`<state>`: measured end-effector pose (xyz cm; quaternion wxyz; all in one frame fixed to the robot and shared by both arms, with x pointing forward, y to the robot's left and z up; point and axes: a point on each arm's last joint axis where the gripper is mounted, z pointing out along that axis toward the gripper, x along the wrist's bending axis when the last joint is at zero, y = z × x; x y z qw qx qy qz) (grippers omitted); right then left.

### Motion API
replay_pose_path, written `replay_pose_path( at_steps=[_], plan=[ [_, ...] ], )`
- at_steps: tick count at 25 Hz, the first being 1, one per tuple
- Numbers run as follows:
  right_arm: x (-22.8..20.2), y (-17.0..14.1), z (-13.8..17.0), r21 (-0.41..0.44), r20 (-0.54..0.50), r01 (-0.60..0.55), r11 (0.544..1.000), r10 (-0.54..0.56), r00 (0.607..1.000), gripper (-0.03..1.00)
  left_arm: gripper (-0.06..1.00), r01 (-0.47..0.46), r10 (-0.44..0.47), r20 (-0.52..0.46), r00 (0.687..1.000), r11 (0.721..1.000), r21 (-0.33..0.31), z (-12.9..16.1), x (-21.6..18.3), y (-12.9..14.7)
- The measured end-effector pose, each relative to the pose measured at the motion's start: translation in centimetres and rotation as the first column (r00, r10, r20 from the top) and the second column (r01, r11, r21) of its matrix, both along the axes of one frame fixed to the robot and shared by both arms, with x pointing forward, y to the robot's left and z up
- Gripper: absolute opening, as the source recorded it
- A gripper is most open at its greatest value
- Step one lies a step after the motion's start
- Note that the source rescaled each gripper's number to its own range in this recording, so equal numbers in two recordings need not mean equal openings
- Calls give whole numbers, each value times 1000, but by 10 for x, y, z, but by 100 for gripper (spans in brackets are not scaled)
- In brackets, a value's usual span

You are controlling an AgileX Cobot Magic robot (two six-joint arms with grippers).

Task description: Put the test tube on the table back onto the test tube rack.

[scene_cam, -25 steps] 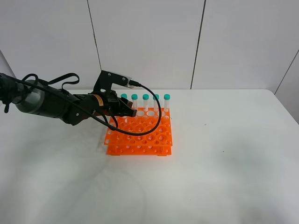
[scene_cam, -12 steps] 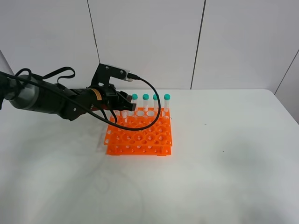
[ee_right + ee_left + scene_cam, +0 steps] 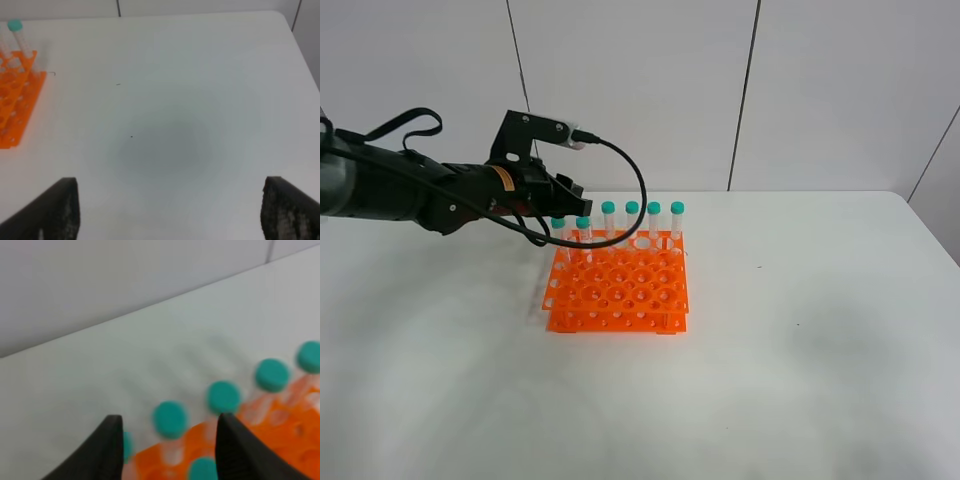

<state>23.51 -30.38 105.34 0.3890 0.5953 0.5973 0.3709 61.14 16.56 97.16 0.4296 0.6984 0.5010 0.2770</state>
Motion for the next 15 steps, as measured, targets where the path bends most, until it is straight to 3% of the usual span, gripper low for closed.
replay_pose_path(
  at_steps=[8, 15],
  plan=[
    [0, 0, 0, 0, 0, 0, 1000, 0, 1000, 88, 29, -115, 126, -79, 989, 984, 133, 15, 1, 63],
    [0, 0, 0, 0, 0, 0, 1000, 0, 1000, 88, 29, -109, 132, -139, 981, 981, 161, 32, -11, 88]
  ],
)
